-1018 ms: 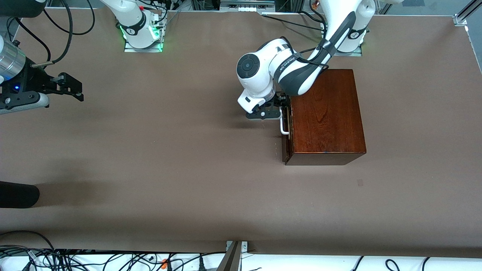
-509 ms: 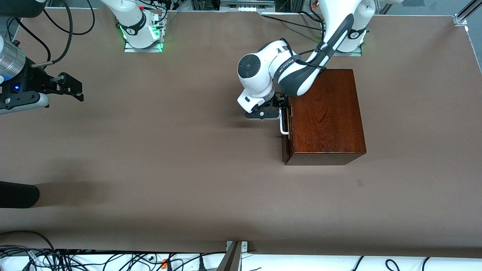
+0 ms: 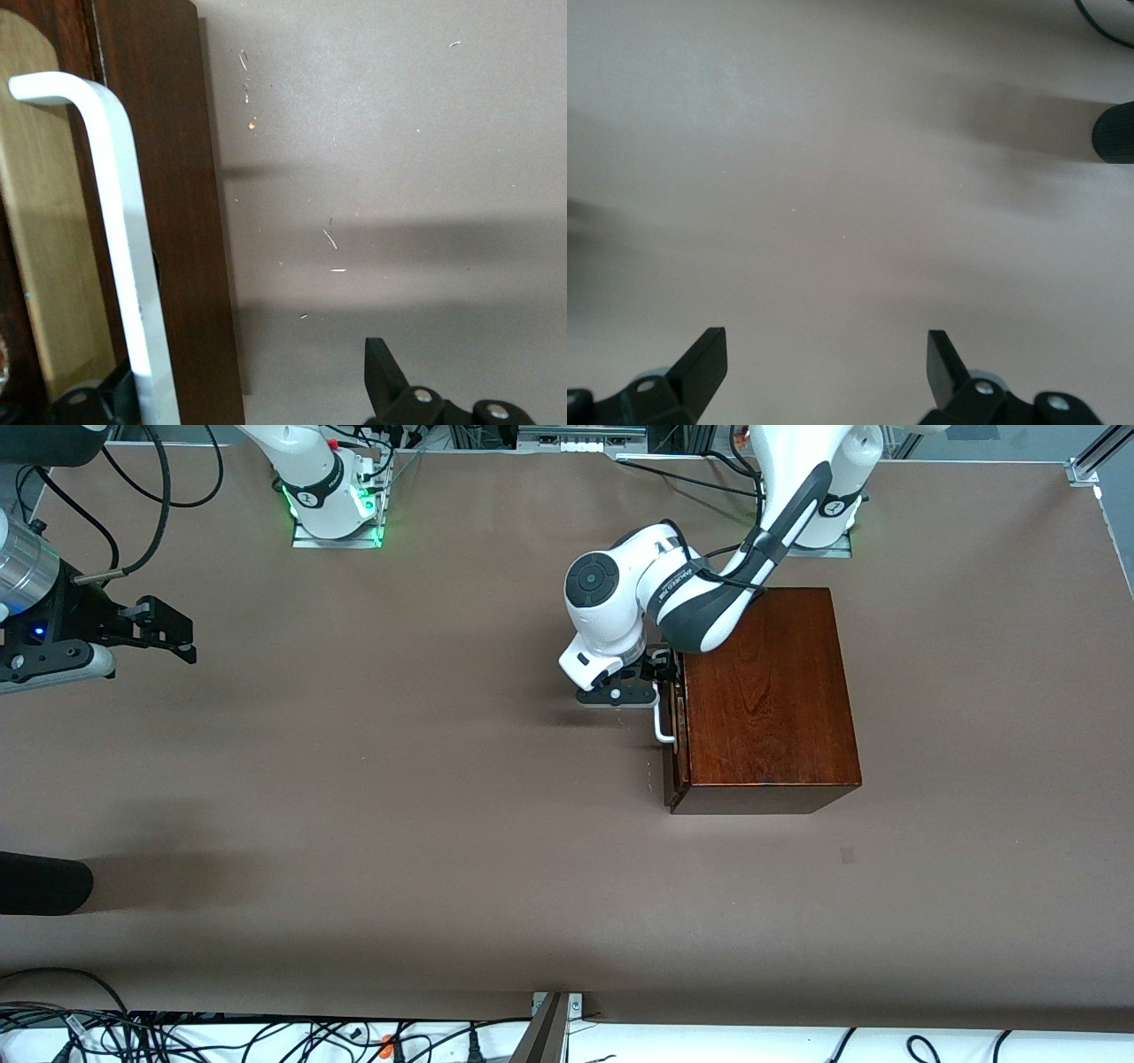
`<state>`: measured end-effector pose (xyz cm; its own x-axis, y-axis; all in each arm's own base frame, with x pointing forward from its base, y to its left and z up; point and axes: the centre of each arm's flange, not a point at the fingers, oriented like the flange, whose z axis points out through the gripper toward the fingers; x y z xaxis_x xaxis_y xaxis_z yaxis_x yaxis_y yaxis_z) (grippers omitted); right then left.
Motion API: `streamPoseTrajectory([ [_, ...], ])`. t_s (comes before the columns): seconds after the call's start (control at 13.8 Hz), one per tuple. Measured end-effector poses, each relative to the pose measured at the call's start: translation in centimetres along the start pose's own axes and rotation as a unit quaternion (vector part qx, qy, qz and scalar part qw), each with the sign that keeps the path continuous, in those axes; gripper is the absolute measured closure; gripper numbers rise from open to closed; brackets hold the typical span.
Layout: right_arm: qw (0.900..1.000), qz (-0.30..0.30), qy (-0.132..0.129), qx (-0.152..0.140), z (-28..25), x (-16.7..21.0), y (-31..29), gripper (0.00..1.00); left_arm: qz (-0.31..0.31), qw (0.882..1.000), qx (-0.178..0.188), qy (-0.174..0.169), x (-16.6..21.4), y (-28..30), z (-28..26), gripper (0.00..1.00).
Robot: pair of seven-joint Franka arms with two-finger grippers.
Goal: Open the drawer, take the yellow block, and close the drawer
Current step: 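Pull the drawer out of the box with the left gripper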
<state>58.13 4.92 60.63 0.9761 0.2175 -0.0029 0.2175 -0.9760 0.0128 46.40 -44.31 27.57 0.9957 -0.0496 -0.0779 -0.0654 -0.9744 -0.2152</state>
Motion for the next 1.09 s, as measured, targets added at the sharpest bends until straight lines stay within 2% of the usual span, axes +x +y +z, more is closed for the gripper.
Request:
streamPoseTrajectory([
  [0.22,1.0,0.0,0.0,0.0,0.0,0.0,0.0,0.0,-0.01,1.0,-0.016,0.005,0.0,0.3,-0.4,0.0],
  [0.58,1.0,0.0,0.0,0.0,0.0,0.0,0.0,0.0,-0.006,0.997,-0.067,0.029,-0.6,2.6,-2.2,0.0],
  [1.09,1.0,0.001,0.0,0.0,0.0,0.0,0.1,0.0,-0.002,0.996,-0.085,0.037,-0.6,5.4,-3.2,0.0],
])
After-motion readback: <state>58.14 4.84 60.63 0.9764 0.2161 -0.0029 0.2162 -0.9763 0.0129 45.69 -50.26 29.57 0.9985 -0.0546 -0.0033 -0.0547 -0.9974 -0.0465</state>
